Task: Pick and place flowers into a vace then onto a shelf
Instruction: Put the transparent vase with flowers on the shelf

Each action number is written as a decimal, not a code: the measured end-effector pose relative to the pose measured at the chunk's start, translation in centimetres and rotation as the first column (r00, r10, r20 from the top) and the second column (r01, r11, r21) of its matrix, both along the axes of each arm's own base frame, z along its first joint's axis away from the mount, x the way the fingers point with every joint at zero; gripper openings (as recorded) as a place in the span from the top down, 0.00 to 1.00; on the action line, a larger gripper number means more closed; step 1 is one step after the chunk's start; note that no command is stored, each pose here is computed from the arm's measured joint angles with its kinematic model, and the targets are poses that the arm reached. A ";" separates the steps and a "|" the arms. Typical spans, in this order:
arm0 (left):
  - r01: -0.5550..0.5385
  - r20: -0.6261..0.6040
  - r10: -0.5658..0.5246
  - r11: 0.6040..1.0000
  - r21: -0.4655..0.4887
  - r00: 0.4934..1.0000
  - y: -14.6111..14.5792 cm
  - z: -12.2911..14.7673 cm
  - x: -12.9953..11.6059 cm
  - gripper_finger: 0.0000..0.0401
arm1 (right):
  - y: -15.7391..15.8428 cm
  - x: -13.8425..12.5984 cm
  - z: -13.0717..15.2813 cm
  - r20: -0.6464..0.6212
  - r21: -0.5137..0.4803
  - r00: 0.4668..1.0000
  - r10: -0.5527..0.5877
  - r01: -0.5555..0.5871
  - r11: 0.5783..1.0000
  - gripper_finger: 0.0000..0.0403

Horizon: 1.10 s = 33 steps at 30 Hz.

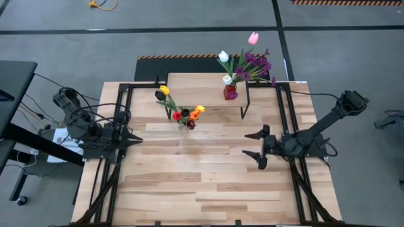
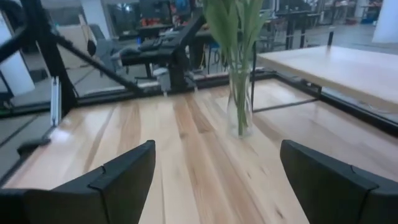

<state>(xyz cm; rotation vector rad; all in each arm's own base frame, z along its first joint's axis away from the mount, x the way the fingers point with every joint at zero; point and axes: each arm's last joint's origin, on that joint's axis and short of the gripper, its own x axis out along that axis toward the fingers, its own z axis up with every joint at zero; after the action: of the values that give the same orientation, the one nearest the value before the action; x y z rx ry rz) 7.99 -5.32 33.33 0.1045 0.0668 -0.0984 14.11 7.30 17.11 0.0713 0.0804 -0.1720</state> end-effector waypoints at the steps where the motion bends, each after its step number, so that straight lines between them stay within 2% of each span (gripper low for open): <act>1: 0.001 0.007 -0.001 1.000 -0.008 1.000 -0.1 -0.3 0.1 0.96 | 0.0 -0.1 -0.2 -0.010 -0.006 1.000 0.008 -0.008 1.000 0.17; 5: 0.003 0.030 -0.002 1.000 -0.031 1.000 -0.7 -1.4 0.7 0.96 | -0.2 -0.6 -1.4 -0.044 -0.017 0.999 0.015 -0.016 1.000 0.17; 11: -0.008 0.069 0.012 0.998 -0.069 0.998 -1.4 -3.7 1.4 0.95 | -0.4 -0.9 -2.2 -0.051 0.047 0.999 0.013 -0.011 0.999 0.17; 18: -0.136 0.078 0.149 0.980 -0.143 0.986 -2.1 -8.0 2.9 0.87 | -0.4 -0.9 -2.1 -0.048 0.017 0.999 0.019 -0.018 1.000 0.17; 26: -0.356 -0.014 0.361 0.914 -0.195 0.933 -2.9 -12.3 5.7 0.67 | -0.4 -0.9 -2.1 -0.055 -0.014 0.998 0.021 -0.022 1.000 0.17; 33: -0.509 -0.070 0.506 0.840 -0.186 0.860 -3.5 -15.2 8.3 0.51 | -0.4 -0.9 -2.2 -0.063 -0.030 0.997 0.038 -0.040 0.999 0.17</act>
<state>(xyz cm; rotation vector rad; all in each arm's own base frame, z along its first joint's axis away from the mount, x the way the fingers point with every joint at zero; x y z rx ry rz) 16.30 -8.79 18.14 -0.1180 0.1005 0.4291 13.20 6.94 14.92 0.0332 0.1413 -0.1361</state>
